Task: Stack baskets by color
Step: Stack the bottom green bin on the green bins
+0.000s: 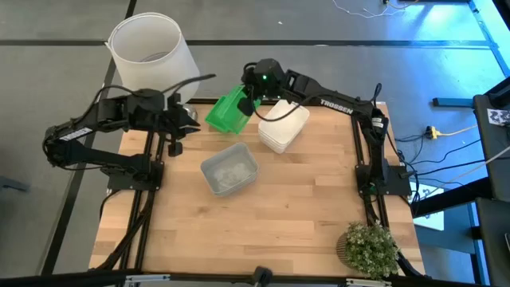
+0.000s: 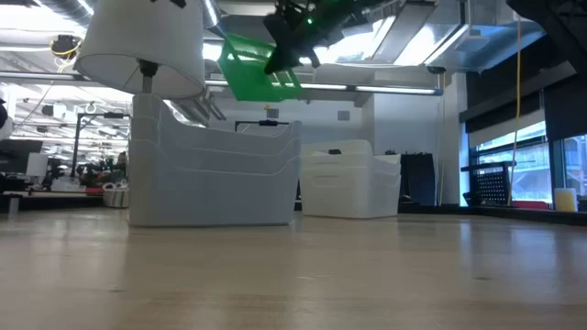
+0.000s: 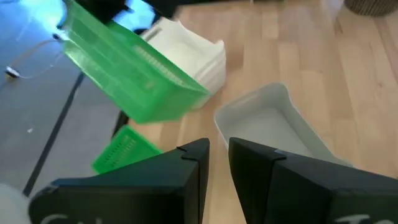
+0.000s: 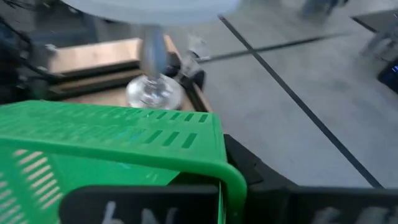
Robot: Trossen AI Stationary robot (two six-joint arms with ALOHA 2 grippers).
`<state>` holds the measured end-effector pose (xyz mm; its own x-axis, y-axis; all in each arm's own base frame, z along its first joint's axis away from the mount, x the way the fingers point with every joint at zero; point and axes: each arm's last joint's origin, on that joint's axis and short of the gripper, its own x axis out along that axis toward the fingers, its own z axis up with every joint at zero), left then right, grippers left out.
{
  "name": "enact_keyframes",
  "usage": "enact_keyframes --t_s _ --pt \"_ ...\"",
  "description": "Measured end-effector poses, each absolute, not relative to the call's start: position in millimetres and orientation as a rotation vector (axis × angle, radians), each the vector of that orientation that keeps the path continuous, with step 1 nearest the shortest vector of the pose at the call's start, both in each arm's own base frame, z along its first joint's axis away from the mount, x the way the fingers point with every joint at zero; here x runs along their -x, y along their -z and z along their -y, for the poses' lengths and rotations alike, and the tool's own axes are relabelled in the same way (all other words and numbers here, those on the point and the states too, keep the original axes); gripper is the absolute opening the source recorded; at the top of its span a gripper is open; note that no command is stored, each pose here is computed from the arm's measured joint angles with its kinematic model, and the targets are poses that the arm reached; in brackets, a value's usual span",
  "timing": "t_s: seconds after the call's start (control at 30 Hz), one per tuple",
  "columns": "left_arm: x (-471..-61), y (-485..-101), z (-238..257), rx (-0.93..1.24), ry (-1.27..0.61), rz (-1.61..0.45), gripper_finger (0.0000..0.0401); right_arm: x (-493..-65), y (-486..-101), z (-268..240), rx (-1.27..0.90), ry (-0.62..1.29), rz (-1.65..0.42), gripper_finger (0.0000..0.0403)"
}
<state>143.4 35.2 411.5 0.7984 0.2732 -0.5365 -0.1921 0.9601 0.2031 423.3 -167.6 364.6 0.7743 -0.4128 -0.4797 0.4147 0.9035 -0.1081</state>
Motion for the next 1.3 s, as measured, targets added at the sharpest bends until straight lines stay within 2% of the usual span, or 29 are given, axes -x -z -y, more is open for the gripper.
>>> enact_keyframes --t_s 0.27,0.47,0.57,0.8,1.13,1.3 --pt "-159.2 -355.2 -38.5 -0.184 -0.199 -0.763 0.0053 -407.1 -364.2 203.5 0.018 0.500 -0.534 0.0000" --pt "-163.4 -314.6 -49.8 -0.243 -0.406 -0.881 0.0053 -415.2 -350.1 221.3 -0.017 0.416 -0.488 0.0000" --pt "-163.0 -302.9 -52.4 -0.233 -0.437 -0.910 0.0053 -427.8 -335.0 229.8 -0.002 0.413 -0.456 0.0000" --pt "-163.1 -294.6 -54.4 -0.202 -0.457 -0.920 0.0053 -456.5 -299.9 241.8 0.025 0.315 -0.358 0.0000" --pt "-163.8 -295.1 -54.2 -0.133 -0.476 -0.891 0.0053 -476.6 -247.0 253.9 0.064 0.306 -0.393 0.0000" --pt "-163.8 -295.1 -54.1 -0.130 -0.473 -0.891 0.0053 -477.6 -240.0 256.5 0.062 0.307 -0.403 0.0000"
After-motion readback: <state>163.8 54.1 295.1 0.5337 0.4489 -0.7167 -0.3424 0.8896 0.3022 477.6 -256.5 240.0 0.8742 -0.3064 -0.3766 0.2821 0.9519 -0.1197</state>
